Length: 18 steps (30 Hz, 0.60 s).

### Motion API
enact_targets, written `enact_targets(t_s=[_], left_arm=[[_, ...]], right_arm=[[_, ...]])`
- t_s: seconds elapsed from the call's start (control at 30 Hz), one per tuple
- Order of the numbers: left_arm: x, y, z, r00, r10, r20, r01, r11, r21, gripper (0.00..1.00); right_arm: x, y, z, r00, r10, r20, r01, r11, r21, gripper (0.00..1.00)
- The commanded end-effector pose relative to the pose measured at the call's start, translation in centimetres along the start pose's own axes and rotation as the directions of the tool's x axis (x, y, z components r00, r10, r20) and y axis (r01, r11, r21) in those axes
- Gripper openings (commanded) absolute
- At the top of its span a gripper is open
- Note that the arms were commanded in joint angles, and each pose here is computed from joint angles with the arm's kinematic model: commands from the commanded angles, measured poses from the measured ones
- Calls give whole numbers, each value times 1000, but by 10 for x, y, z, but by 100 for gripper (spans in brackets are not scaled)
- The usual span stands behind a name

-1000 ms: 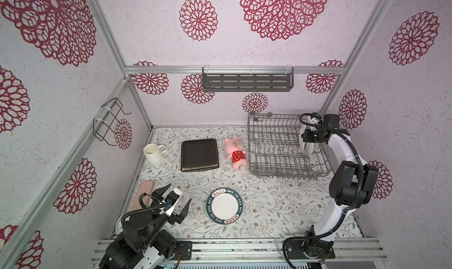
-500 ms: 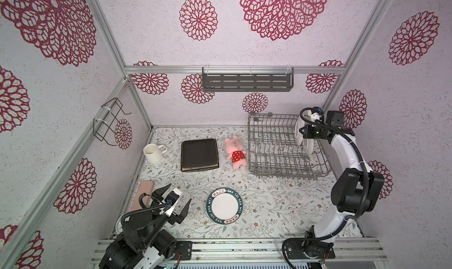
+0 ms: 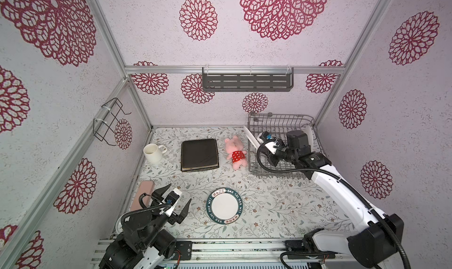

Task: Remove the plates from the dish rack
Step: 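Lift the white plate out of the rack toward the plate stack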

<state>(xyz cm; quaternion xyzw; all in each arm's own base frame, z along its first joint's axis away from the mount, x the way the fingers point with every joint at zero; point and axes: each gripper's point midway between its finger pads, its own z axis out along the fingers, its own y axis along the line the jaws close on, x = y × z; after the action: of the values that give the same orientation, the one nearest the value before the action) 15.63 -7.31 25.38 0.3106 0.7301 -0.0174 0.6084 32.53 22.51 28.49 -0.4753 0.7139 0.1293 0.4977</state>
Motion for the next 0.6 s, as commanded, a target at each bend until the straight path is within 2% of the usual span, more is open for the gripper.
enact_targets(t_s=[0.0,0.1,0.2,0.33,0.47,0.57], left_arm=[[-4,-5,0,1000,15,26,-16,1000,23,97],[-4,-5,1,1000,16,27,-17,1000,26,97],[-5,-3,-1,999,15,33,-15,1000,17,97],[-6,-2,-2,999,12,41,-12,1000,7,97],[-6,-3,-2,999,12,43,-12,1000,17,97],[-6,-4,-3,999,13,45,-14,1000,19,97]], right_arm=[[-43,5,-18,968,-229,101,216,968,127,0],[-45,42,-13,940,-328,93,317,941,116,0],[-45,79,-12,888,-450,98,435,889,143,0],[-39,115,-9,840,-537,80,520,838,164,0],[-21,147,-2,751,-659,34,637,738,223,0],[-4,175,4,680,-733,7,715,665,216,0]])
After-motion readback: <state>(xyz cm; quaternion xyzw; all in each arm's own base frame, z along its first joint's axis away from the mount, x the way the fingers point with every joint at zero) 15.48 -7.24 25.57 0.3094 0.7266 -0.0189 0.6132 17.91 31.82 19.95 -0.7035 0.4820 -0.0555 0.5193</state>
